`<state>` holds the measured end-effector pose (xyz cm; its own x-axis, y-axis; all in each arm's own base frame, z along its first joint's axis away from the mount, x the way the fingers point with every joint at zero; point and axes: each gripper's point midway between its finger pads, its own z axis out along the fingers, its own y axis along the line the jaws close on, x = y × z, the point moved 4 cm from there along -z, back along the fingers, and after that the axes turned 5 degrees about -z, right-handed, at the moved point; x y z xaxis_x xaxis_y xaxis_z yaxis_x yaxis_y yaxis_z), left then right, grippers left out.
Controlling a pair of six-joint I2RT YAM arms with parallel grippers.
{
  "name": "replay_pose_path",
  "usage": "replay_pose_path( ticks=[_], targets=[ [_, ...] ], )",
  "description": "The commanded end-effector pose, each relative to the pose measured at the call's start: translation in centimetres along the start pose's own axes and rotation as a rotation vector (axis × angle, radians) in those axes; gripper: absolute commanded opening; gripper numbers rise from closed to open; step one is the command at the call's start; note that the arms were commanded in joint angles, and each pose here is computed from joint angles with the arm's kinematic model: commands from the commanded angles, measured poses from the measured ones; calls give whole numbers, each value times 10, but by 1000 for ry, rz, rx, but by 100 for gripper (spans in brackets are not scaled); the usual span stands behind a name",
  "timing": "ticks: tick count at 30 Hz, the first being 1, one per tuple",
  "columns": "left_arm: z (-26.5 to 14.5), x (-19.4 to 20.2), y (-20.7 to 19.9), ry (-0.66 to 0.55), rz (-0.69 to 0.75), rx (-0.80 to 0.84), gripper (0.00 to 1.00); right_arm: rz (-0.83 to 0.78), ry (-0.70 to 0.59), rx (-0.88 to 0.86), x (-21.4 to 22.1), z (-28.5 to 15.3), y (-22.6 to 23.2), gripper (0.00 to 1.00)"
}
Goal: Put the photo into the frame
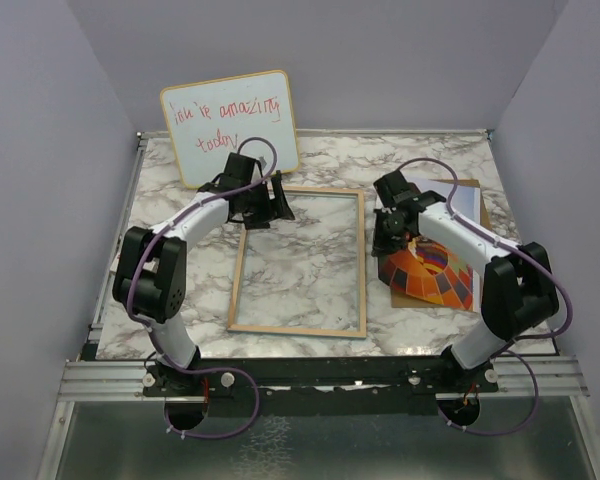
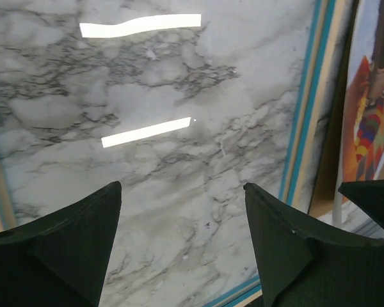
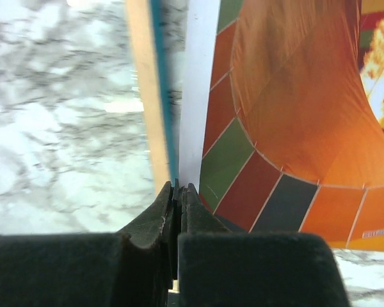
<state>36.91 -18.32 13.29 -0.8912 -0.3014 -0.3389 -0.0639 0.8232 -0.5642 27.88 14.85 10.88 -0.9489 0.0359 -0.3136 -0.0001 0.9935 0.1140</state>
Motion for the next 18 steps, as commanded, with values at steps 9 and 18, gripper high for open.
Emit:
replay_pose_path(
  ticks=[9,18],
  targets=[
    [-12,77,-101,-96,168,452,90,151,-50,-386,-49,-32,75,1],
    [-23,114,-126,-220,239,522,99,210,-47,-407,-68,-31,88,0]
  ],
)
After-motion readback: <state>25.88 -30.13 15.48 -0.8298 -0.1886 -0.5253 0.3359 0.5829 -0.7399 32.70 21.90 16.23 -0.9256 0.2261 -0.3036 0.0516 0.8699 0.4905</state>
